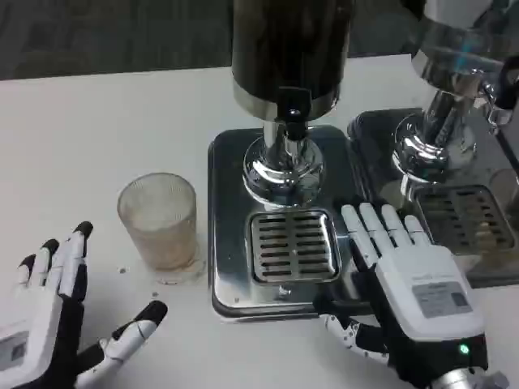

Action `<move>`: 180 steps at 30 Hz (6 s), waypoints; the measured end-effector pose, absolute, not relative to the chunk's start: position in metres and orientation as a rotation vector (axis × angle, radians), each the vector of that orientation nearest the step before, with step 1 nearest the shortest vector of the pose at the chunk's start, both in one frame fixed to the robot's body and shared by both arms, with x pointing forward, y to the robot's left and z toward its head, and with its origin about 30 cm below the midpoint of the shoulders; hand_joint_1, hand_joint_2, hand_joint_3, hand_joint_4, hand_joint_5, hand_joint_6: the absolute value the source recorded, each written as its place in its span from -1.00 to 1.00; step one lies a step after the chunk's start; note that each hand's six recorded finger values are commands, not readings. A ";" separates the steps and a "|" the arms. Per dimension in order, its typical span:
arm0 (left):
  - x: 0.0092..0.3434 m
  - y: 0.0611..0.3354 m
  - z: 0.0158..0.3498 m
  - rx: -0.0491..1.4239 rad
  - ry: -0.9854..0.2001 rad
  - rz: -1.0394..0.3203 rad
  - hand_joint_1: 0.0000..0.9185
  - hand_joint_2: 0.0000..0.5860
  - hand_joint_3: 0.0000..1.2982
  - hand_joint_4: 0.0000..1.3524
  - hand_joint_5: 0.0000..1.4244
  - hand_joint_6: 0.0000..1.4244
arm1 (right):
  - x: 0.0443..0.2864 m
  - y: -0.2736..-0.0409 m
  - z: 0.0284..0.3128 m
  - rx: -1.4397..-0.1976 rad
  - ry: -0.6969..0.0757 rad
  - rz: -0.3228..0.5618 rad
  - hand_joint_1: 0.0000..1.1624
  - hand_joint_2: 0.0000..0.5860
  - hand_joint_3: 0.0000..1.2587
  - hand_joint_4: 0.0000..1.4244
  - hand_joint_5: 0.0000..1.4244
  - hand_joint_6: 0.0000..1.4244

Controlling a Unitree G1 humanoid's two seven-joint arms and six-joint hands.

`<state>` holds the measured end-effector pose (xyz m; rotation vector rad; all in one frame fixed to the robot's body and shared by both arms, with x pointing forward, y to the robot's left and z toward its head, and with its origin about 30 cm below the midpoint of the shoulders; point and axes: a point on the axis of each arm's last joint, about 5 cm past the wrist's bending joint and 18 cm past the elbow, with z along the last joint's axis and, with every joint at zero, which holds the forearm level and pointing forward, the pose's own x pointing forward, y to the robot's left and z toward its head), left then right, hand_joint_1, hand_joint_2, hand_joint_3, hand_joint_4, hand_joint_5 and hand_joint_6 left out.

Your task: Grasp the cup under the faucet to collect the drink, then remove the cup.

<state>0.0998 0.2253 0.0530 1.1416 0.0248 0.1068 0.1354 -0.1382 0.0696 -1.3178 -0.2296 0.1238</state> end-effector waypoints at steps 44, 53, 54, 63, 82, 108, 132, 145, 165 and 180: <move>0.146 0.265 0.030 0.852 0.002 0.148 -1.00 -1.00 -1.00 -1.00 -1.00 -1.00 | 0.137 -0.121 0.067 -1.297 -0.184 0.093 -0.15 0.16 -1.00 -1.00 -1.00 -0.96; 0.169 0.263 0.028 0.881 -0.010 0.085 -1.00 -1.00 -1.00 -1.00 -1.00 -1.00 | 0.136 -0.117 0.066 -1.291 -0.173 0.074 -0.15 0.17 -1.00 -1.00 -1.00 -0.94; 0.171 0.262 0.028 0.888 -0.011 0.073 -1.00 -1.00 -1.00 -1.00 -1.00 -1.00 | 0.135 -0.117 0.066 -1.292 -0.172 0.073 -0.13 0.16 -1.00 -1.00 -1.00 -0.92; 0.196 0.254 0.029 0.898 -0.008 0.012 -0.99 -1.00 -1.00 -1.00 -1.00 -1.00 | 0.133 -0.115 0.065 -1.300 -0.163 0.061 -0.12 0.14 -1.00 -1.00 -1.00 -0.91; 0.219 0.233 0.029 0.901 -0.019 -0.061 -0.45 -0.92 -1.00 -1.00 -0.81 -0.78 | 0.127 -0.113 0.062 -1.289 -0.122 0.036 -0.12 0.13 -1.00 -1.00 -1.00 -0.87; 0.215 0.218 0.019 0.913 -0.133 0.079 0.00 -0.74 -0.09 0.14 0.34 0.61 | 0.126 -0.115 0.061 -1.288 -0.113 0.017 -0.11 0.08 -1.00 -1.00 -1.00 -0.84; 0.215 0.210 0.023 0.885 -0.289 0.163 -0.11 -0.71 -0.13 0.06 0.27 0.57 | 0.128 -0.116 0.063 -1.294 -0.120 0.009 -0.07 0.07 -1.00 -1.00 -1.00 -0.86; 0.219 0.201 0.029 0.863 -0.375 0.116 -0.11 -0.71 -0.13 0.06 0.27 0.57 | 0.126 -0.117 0.062 -1.290 -0.123 -0.016 -0.09 0.08 -1.00 -1.00 -1.00 -0.86; 0.242 0.156 0.029 0.939 -0.362 -0.123 -0.01 -0.70 -0.10 0.11 0.34 0.62 | 0.125 -0.117 0.061 -1.282 -0.127 -0.079 -0.09 0.10 -1.00 -1.00 -1.00 -0.86; 0.254 0.121 0.036 0.933 -0.362 -0.219 0.04 -0.71 -0.11 0.09 0.32 0.58 | 0.123 -0.118 0.063 -1.277 -0.115 -0.106 -0.09 0.10 -1.00 -1.00 -1.00 -0.86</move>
